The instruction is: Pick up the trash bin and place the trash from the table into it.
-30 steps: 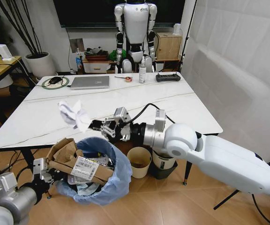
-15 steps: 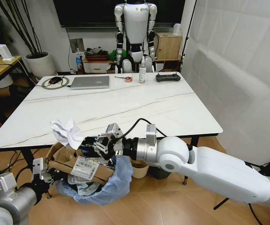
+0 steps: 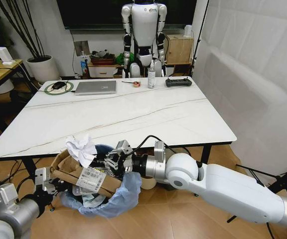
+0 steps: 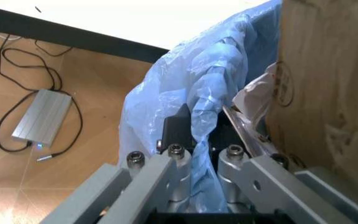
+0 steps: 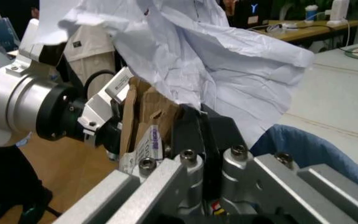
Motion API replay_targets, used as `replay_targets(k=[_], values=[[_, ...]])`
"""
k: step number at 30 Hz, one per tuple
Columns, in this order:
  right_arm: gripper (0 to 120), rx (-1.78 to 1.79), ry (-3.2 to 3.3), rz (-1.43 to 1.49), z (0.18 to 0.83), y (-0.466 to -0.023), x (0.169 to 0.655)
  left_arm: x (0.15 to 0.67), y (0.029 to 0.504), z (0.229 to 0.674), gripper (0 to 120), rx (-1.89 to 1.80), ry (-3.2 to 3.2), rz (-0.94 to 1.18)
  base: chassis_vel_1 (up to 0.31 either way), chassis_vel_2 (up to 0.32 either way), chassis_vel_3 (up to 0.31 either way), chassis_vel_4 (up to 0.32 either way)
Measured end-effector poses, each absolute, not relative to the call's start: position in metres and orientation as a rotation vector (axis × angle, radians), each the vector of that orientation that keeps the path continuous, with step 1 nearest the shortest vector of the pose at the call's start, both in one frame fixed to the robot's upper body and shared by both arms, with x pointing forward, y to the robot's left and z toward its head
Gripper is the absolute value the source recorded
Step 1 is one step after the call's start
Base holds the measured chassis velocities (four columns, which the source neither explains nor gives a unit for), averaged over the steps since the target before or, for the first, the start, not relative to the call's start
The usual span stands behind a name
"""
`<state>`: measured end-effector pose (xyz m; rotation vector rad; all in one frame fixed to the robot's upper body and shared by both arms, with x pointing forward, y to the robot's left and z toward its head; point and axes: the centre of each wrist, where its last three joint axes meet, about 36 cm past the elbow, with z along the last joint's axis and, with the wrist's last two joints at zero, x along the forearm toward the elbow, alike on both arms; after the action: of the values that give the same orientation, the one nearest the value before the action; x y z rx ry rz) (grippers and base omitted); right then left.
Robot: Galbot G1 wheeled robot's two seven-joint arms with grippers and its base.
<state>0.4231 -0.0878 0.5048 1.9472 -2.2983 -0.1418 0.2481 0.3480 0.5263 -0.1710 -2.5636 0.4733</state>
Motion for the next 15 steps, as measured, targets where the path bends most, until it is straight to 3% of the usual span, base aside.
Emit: replay_targets(k=[15], values=[[0, 1.953, -2.293, -0.134, 0.5056, -0.0894, 0.4187, 0.2484, 0.3477, 0.5268, 0, -0.173, -2.567, 0.474, 0.000, 0.000, 0.000, 0.000]])
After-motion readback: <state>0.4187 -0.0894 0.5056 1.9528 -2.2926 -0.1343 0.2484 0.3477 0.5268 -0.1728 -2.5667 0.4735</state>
